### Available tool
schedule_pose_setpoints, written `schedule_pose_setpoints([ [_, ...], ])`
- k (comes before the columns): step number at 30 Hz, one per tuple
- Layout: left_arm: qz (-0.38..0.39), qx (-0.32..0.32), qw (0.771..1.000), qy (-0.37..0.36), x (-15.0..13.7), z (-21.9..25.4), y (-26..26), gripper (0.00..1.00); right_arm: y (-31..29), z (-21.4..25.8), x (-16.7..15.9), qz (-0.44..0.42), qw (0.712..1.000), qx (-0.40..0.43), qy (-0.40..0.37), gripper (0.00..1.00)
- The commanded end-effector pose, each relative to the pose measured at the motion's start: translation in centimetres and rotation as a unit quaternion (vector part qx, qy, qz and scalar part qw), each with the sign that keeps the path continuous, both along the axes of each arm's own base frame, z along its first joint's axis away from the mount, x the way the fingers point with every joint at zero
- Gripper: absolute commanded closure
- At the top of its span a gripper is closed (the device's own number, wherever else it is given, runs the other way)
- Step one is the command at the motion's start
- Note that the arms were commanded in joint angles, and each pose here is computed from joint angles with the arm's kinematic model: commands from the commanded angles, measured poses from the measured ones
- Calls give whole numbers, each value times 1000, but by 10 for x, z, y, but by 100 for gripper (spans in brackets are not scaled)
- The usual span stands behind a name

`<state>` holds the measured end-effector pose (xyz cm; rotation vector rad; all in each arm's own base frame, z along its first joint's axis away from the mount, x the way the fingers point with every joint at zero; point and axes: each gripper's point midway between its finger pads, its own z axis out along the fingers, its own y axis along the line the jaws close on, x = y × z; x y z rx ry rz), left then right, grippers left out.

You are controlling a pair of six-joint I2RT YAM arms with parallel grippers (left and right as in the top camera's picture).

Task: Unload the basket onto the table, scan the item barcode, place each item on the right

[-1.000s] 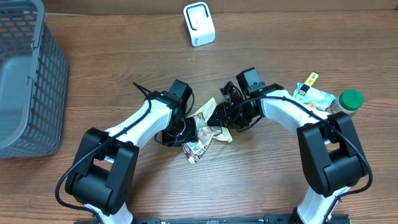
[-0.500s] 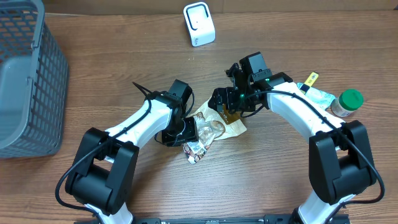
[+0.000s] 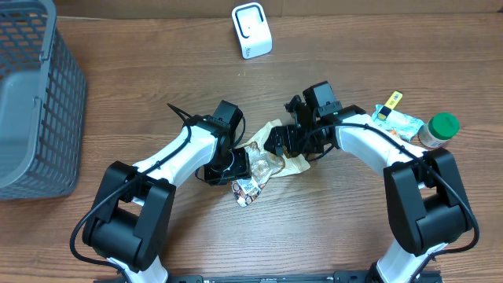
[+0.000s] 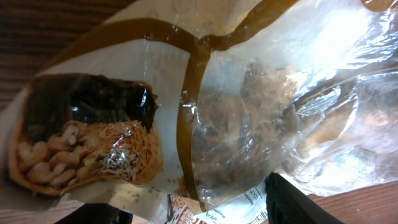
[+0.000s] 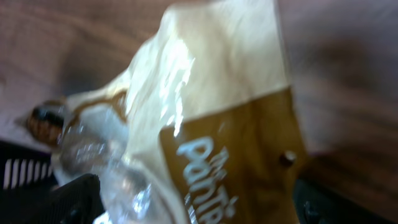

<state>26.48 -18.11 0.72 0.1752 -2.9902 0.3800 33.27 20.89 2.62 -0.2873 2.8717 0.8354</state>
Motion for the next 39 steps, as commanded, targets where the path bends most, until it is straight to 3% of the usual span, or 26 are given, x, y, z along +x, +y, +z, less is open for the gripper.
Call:
schedule_pose_setpoints([
  [1,0,67,998,11,-9,-25,23,43,11,0,-18,30,998,47,23,0],
  [8,0,67,998,10,-9,-25,23,43,29,5,-34,56,989,131,33,1],
  [11,0,67,998,11,-9,-25,23,43,38,11,-40,70,982,171,33,6],
  [13,0,67,998,11,-9,-25,23,43,40,13,-43,72,980,182,37,14],
  [16,0,67,998,10,-9,-25,23,43,42,17,-45,77,977,196,42,41],
  [18,0,67,998,10,-9,-25,23,43,44,20,-47,81,974,207,46,46],
  [27,0,67,998,10,-9,-25,23,43,53,37,-53,98,959,260,58,47],
  [39,0,66,998,7,-8,-25,22,43,49,8,-45,63,984,161,41,47],
])
